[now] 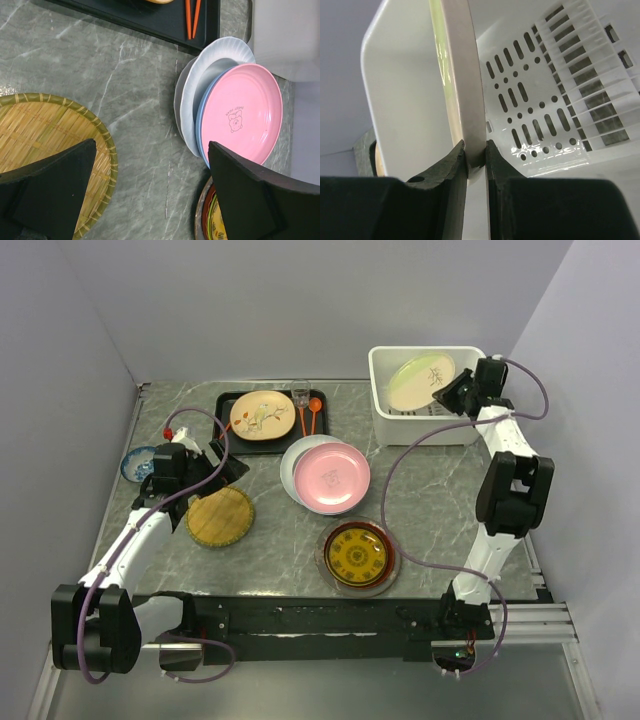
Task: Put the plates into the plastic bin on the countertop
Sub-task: Place the plate in the plastic bin, then pick up the plate at the center of the board.
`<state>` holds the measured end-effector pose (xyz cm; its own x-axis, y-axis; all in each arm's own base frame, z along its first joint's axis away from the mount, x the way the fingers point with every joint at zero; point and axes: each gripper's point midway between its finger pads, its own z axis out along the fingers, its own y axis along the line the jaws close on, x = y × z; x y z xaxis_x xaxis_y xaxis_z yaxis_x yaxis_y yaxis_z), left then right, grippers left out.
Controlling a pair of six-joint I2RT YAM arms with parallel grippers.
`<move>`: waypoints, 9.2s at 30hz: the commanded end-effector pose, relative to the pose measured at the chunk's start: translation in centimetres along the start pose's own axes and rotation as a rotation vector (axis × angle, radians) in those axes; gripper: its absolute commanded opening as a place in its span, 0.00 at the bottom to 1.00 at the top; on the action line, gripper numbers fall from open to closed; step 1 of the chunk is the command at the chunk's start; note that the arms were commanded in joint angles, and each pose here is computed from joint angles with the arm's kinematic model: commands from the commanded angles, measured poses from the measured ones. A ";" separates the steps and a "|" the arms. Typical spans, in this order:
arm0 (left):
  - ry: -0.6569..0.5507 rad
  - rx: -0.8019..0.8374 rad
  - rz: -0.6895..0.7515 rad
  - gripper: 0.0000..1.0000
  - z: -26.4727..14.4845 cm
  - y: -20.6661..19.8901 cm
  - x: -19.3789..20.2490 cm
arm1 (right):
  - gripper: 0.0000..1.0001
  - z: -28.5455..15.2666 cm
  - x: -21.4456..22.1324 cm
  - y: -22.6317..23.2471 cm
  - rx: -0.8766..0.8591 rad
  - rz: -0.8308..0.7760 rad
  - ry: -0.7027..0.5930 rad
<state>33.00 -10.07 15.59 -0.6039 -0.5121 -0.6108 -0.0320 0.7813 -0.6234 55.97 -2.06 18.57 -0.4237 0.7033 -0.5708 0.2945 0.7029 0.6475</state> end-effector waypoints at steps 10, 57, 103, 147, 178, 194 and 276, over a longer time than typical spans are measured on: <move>-0.018 0.038 0.035 0.99 0.1 -0.7 -0.5 | 0.00 0.1 -4.8 5.2 -0.159 -0.063 -0.132; -0.028 0.065 0.042 0.99 -0.4 -1.4 -0.6 | 0.67 0.3 -5.0 0.4 -0.082 0.032 -0.067; -0.060 0.045 0.053 0.99 -1.4 -1.7 -1.5 | 0.84 -14.2 12.5 17.1 -0.473 -0.303 0.120; -0.121 0.031 0.059 0.99 -2.9 -2.7 -3.5 | 0.83 -19.8 30.7 14.6 -0.563 -0.411 0.477; -0.166 -0.061 0.109 0.99 -7.2 -2.5 -4.3 | 0.81 -19.1 48.8 21.6 -0.688 -0.500 0.835; -0.164 -0.114 0.112 0.99 -7.4 -1.4 -4.1 | 0.79 -16.8 52.6 20.4 -0.646 -0.452 0.900; -0.230 -0.107 0.098 0.99 -8.5 -1.5 -4.6 | 0.00 -13.5 54.3 22.1 -0.586 -0.223 0.731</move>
<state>28.86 -6.36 22.15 -0.4673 -0.4743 -0.7461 -0.0718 0.8615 -0.5027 27.60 50.17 4.10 -0.9350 0.1436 -0.3243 -0.1933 0.5601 0.8056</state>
